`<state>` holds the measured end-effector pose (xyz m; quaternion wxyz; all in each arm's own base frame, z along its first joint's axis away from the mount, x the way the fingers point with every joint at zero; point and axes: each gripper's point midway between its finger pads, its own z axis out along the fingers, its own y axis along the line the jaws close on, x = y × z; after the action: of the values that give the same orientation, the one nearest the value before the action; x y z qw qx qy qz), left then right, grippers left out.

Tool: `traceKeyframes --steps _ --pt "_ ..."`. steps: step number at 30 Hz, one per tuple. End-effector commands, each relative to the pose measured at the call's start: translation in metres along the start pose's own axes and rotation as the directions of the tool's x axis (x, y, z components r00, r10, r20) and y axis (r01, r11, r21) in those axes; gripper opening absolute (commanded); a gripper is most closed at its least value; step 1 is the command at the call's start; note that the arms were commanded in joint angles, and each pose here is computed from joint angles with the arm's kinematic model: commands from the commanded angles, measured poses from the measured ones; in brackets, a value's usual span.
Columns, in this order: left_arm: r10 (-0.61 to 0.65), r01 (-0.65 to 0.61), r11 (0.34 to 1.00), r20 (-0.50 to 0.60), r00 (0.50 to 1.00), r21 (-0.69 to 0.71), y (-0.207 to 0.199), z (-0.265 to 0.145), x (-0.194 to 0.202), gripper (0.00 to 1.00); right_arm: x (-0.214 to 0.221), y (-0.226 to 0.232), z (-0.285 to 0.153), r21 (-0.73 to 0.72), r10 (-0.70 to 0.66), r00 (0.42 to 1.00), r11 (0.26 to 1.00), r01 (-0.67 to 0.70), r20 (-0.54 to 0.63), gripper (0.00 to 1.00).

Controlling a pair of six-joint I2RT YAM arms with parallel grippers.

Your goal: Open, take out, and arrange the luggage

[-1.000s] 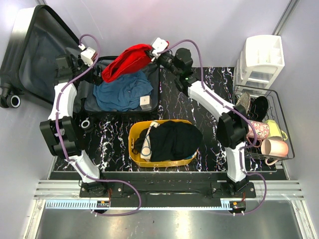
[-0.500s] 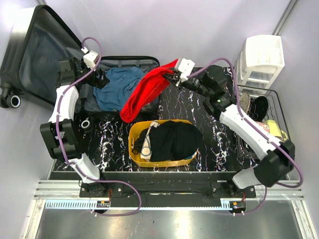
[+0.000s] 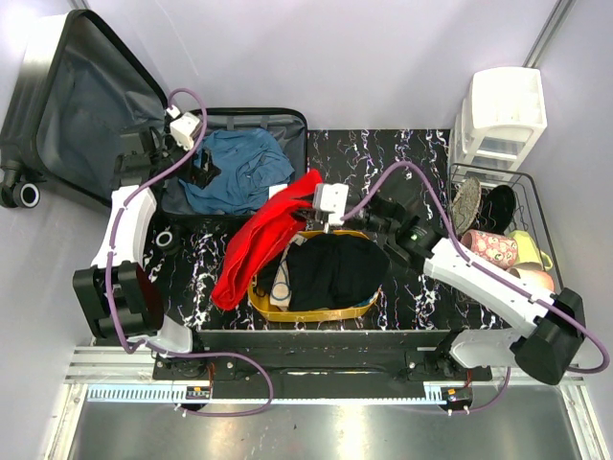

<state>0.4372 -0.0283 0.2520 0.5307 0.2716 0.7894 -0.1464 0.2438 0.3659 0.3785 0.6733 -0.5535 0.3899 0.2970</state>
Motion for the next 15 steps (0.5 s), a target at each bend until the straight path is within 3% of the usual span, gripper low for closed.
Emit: traceKeyframes --steps 1,2,6,7,8,15 --pt "0.053 -0.053 0.998 0.017 0.998 -0.028 -0.007 -0.016 -0.009 0.82 -0.04 -0.018 -0.04 0.11 -0.32 0.947 0.942 0.316 0.028 0.0" --pt "0.052 -0.052 0.998 0.013 0.999 -0.026 -0.009 -0.017 -0.007 0.82 -0.004 0.006 -0.048 0.02 -0.314 0.948 0.949 0.315 -0.053 0.0" --pt "0.057 -0.057 0.998 0.004 0.998 -0.019 -0.014 -0.018 -0.002 0.81 0.054 0.05 -0.088 -0.139 -0.449 0.873 0.893 0.429 -0.19 0.0" --pt "0.059 -0.059 0.998 -0.002 0.998 -0.016 -0.015 -0.018 -0.001 0.82 0.052 0.054 -0.098 -0.152 -0.506 0.842 0.861 0.484 -0.185 0.0" --pt "0.064 -0.064 0.998 -0.003 0.998 -0.009 -0.017 -0.017 -0.001 0.81 0.07 0.069 -0.107 -0.197 -0.496 0.843 0.866 0.46 -0.208 0.0" --pt "0.045 -0.046 0.99 0.011 0.999 0.13 -0.044 -0.021 -0.011 0.81 0.045 0.055 -0.1 -0.136 -0.458 0.87 0.888 0.439 -0.183 0.0"
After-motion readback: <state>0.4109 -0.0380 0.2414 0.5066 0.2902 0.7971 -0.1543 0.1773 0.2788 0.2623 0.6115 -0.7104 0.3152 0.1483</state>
